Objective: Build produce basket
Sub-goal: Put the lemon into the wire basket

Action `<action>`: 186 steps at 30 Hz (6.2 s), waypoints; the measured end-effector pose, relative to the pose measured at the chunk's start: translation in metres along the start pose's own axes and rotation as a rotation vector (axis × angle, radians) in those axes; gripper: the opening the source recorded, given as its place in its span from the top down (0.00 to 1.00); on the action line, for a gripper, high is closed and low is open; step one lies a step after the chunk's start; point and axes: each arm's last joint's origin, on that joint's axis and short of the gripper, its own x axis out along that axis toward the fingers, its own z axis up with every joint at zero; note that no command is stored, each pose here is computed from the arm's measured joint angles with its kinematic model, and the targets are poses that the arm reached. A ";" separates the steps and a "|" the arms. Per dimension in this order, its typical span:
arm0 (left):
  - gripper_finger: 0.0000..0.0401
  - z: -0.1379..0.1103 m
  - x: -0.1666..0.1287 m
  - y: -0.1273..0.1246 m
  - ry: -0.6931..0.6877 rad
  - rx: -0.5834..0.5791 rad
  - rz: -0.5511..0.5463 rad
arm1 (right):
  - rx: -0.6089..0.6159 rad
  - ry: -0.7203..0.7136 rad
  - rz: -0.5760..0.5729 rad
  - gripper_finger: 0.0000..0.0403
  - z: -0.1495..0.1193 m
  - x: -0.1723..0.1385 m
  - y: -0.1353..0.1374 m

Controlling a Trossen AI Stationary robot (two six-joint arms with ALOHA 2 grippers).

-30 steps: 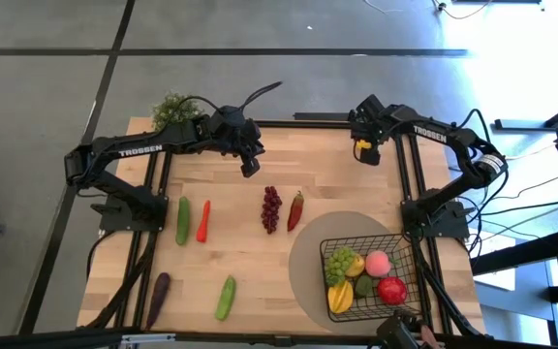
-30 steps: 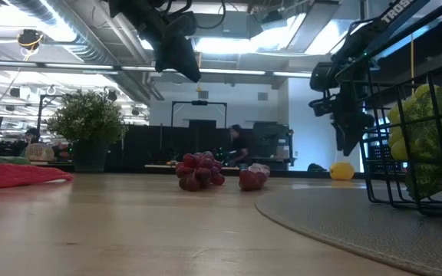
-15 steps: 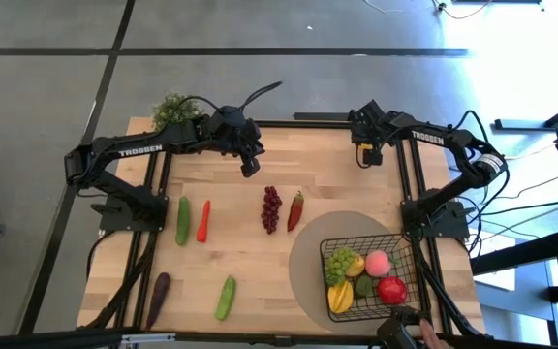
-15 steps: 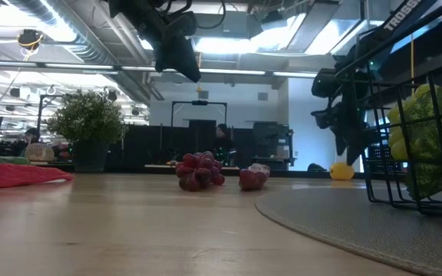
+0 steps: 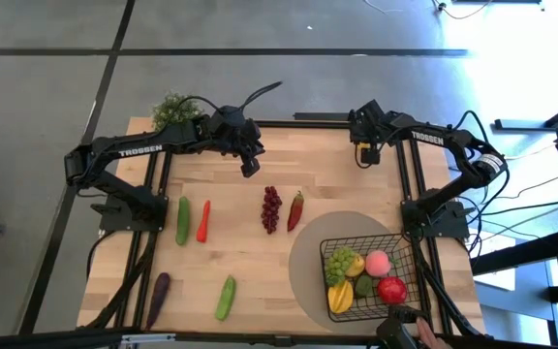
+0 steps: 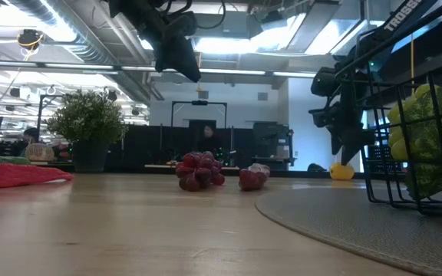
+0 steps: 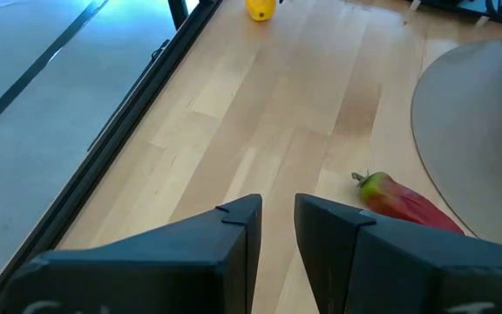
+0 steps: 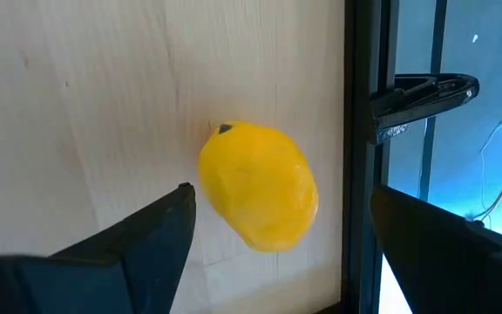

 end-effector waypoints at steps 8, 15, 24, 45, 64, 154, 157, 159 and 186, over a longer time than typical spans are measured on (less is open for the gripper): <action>0.85 0.000 0.000 0.000 0.000 0.000 0.000 | 0.041 -0.007 0.006 0.18 0.000 0.000 0.000; 0.85 0.000 0.000 0.000 0.000 0.000 0.000 | 0.142 -0.020 0.004 0.18 0.002 0.001 -0.001; 0.85 0.000 0.000 0.000 0.000 0.000 0.000 | 0.276 0.006 0.043 0.18 0.000 0.000 0.002; 0.85 0.000 0.000 0.000 0.000 0.000 0.000 | 0.246 0.071 -0.047 0.18 0.002 0.018 0.014; 0.85 0.000 0.000 0.000 0.000 0.000 0.000 | 0.219 0.001 -0.018 0.24 0.003 0.019 0.009; 0.85 0.000 0.000 0.000 0.000 0.000 0.000 | 0.498 0.012 0.329 0.54 0.028 -0.007 0.033; 0.85 0.000 0.000 0.000 0.000 0.000 0.000 | 0.471 0.004 0.326 0.49 0.029 -0.007 0.033; 0.85 0.000 0.000 0.000 0.000 0.000 0.000 | 0.452 -0.011 0.319 0.47 0.029 -0.006 0.033; 0.85 0.000 0.000 0.000 0.000 0.000 0.000 | 0.265 0.039 0.380 0.42 0.040 -0.034 0.027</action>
